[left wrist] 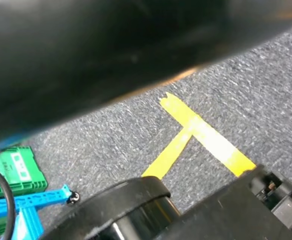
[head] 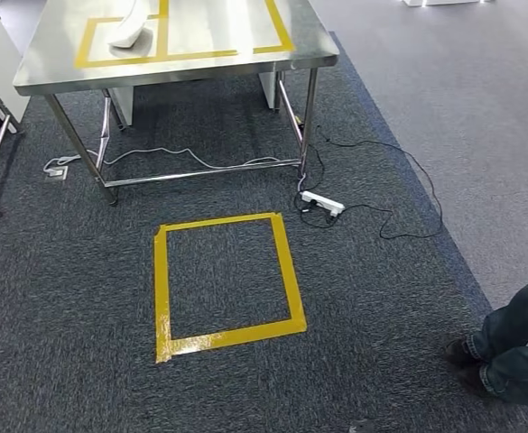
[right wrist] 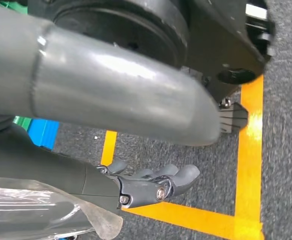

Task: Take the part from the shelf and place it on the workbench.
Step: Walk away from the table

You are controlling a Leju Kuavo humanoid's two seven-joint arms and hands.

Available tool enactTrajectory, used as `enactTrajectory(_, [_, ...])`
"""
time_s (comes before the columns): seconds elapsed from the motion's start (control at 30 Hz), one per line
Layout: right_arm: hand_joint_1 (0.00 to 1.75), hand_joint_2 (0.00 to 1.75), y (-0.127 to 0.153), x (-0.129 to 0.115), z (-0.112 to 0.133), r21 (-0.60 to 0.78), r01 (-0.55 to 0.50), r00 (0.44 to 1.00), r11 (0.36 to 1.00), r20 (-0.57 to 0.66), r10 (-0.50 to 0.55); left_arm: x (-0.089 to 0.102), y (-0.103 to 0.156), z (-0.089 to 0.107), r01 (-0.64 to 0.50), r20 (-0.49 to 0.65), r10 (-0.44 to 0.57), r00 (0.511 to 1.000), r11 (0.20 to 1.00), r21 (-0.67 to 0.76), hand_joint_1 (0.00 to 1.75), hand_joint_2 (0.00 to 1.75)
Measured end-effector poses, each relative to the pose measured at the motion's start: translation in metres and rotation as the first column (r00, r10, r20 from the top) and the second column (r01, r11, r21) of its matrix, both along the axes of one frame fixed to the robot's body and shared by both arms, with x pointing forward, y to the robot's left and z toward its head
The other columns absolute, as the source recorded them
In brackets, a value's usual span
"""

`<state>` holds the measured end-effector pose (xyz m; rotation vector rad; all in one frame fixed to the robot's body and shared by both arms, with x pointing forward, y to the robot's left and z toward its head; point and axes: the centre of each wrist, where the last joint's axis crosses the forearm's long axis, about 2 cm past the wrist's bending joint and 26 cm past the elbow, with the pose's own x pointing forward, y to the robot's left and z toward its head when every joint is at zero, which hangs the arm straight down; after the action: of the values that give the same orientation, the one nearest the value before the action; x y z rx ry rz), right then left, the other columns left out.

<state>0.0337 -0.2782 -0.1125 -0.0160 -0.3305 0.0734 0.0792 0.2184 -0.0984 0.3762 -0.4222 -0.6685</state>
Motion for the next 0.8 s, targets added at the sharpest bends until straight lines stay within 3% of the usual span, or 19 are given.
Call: enactTrajectory(0.8, [0.0,0.0,-0.0004,-0.0006,-0.0001,-0.009,-0.002,1.0,1.0,-0.002,0.002,-0.0004,0.0021,-0.0004,0.001,-0.005,-0.001,1.0,1.0,0.0,0.0,0.0])
